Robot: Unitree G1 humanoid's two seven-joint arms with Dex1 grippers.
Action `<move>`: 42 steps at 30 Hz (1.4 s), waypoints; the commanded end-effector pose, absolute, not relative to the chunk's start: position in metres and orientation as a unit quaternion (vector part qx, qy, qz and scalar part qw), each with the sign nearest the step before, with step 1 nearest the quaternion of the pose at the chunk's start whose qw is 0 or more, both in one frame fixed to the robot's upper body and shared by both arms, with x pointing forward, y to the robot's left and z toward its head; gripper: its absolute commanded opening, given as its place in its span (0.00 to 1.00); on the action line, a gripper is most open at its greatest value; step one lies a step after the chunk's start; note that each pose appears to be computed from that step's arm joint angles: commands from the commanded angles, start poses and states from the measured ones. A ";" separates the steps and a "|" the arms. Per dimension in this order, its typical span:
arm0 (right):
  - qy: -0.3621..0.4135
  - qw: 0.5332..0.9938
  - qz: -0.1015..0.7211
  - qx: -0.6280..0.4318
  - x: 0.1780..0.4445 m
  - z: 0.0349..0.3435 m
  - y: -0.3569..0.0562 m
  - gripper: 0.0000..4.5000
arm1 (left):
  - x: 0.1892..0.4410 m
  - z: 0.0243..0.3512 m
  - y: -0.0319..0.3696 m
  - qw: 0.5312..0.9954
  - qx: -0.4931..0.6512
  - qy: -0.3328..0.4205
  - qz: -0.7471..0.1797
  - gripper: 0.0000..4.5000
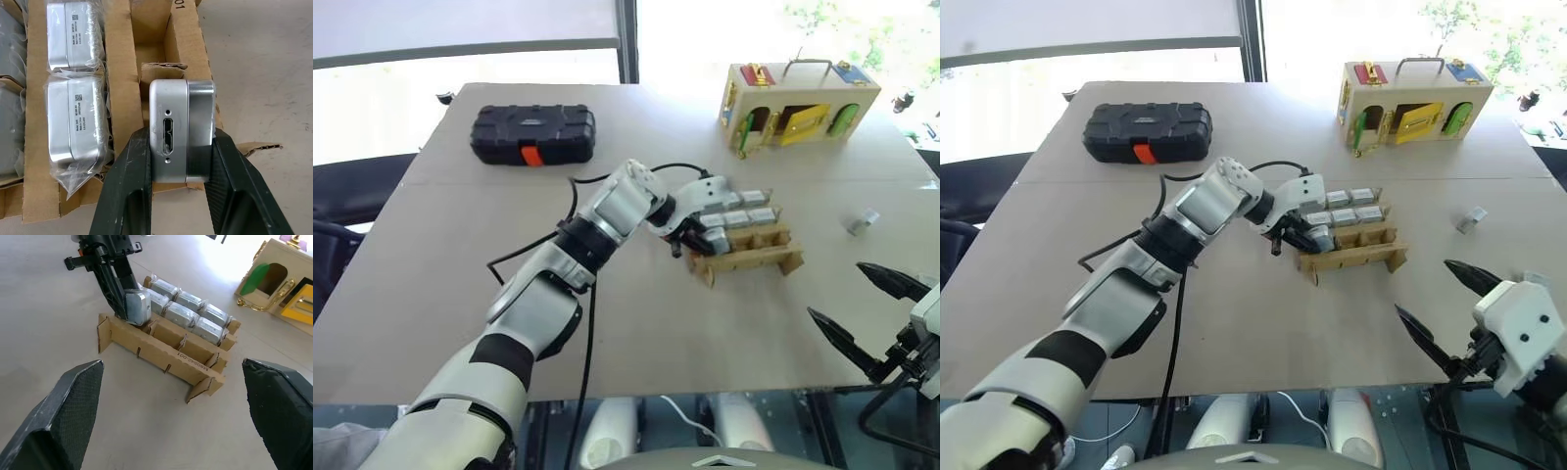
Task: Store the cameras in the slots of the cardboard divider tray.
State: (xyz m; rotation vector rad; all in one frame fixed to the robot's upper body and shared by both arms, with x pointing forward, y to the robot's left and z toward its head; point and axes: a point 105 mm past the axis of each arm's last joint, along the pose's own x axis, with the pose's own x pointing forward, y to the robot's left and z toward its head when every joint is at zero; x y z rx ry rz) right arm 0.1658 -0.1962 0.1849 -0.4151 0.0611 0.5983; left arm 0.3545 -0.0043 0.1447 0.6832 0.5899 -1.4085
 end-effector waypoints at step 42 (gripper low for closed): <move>-0.002 0.903 0.381 -0.199 0.215 0.214 -0.230 1.00 | 0.344 0.204 -0.013 0.727 0.262 0.202 -0.602 0.96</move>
